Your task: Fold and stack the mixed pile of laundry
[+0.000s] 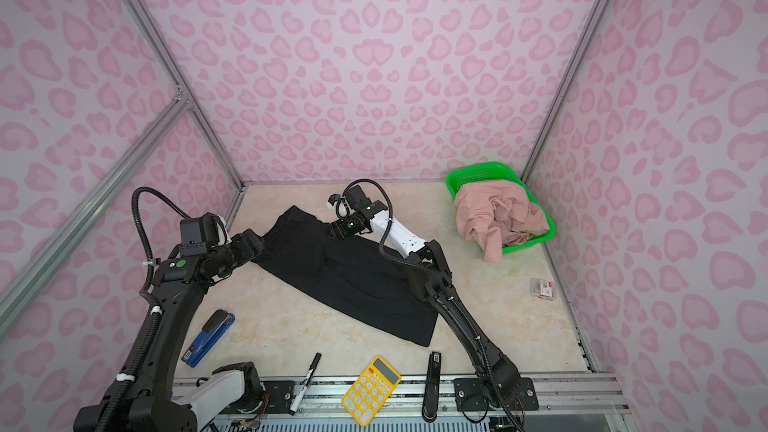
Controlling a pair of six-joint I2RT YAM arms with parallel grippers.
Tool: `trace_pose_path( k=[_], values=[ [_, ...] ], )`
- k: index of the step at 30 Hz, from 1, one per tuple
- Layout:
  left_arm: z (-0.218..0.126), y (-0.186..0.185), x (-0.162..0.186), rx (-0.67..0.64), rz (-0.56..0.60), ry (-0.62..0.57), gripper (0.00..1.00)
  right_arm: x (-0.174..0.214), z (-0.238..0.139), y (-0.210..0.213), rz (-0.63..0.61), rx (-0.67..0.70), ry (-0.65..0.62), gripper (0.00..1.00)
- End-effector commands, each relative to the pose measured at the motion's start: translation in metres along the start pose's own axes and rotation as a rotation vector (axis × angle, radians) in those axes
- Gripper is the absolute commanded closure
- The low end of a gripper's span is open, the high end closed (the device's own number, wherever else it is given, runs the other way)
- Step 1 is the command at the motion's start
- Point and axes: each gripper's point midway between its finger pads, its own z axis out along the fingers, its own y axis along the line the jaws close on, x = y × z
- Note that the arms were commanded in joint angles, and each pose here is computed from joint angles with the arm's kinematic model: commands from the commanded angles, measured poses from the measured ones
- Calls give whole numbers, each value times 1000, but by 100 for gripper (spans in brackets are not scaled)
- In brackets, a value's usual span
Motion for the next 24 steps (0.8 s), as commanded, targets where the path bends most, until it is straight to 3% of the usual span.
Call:
trace_pose_path(
  k=[1, 6, 11, 14, 24],
  values=[
    [-5, 5, 9, -14, 13, 20, 14, 3, 14, -1, 29, -12, -15, 33],
    [-11, 6, 14, -13, 22, 21, 14, 5, 21, -12, 89, 21, -23, 48],
    [-15, 8, 16, -19, 34, 21, 14, 23, 18, -35, 194, 122, 33, 84],
    [-16, 9, 17, -21, 40, 25, 14, 31, 5, -57, 249, 205, 60, 99],
    [-5, -3, 29, 40, 57, 79, 14, 27, -95, -170, 458, 495, -39, 100]
  ],
)
